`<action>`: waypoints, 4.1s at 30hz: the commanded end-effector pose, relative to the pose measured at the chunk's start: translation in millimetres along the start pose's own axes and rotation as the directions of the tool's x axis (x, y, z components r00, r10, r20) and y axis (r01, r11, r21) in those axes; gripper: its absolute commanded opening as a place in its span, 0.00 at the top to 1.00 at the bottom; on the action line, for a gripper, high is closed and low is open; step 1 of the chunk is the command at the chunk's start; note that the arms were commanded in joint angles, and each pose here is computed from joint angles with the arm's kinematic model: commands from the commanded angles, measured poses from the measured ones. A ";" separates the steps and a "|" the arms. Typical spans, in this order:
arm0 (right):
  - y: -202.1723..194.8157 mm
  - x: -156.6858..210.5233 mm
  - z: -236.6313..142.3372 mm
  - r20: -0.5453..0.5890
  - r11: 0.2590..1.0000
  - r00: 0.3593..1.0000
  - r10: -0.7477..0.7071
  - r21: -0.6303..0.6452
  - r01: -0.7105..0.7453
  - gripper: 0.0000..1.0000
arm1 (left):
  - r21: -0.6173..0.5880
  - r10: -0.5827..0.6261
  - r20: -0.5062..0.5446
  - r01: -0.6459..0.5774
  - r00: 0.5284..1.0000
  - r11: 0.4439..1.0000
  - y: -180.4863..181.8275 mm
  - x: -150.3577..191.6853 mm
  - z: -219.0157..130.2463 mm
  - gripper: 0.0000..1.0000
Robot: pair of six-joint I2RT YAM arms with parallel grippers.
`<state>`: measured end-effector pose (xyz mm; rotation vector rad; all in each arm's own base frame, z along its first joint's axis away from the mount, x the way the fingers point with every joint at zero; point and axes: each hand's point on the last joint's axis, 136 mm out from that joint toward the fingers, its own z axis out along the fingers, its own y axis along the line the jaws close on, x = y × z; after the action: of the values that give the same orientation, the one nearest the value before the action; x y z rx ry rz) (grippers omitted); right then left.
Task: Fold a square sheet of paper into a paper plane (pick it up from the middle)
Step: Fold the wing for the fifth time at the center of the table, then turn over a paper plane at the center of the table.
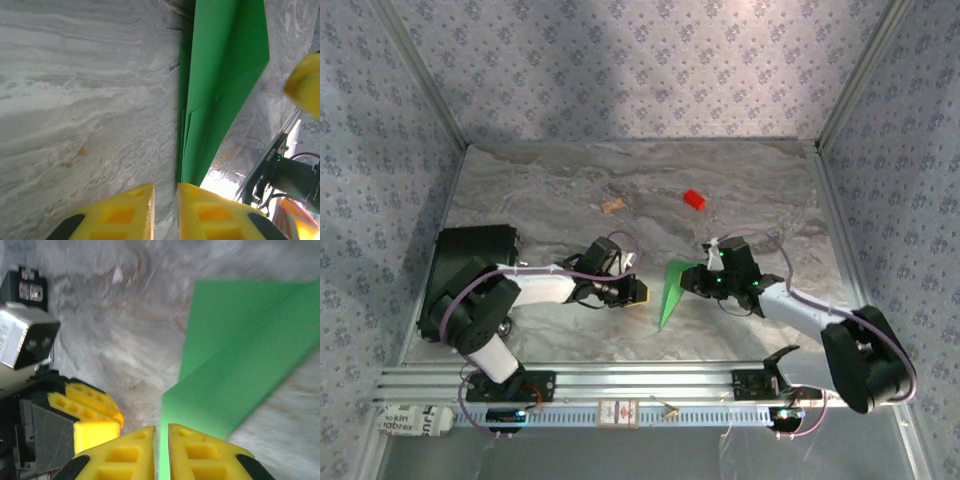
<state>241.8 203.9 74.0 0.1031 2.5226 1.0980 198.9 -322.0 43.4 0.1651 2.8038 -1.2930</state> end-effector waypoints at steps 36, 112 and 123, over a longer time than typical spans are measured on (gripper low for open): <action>-21.6 53.6 6.7 -0.143 0.999 0.989 0.040 0.009 -0.039 0.78 | -0.050 0.013 -0.220 -0.025 0.975 0.998 -17.9 5.8 53.1 0.69; 2.0 9.3 2.6 -0.026 0.997 1.000 0.015 0.081 -0.013 0.77 | -0.601 0.154 0.101 -0.063 0.983 0.797 50.3 -29.4 -36.0 0.88; -0.6 11.4 3.5 -0.034 0.996 0.999 0.016 0.089 -0.013 0.77 | -0.607 0.149 0.083 -0.068 0.985 0.792 54.4 -27.4 -31.9 0.87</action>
<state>230.7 207.0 65.9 0.1279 2.5957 1.0184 235.0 -262.7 29.3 0.1889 2.8426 -0.3284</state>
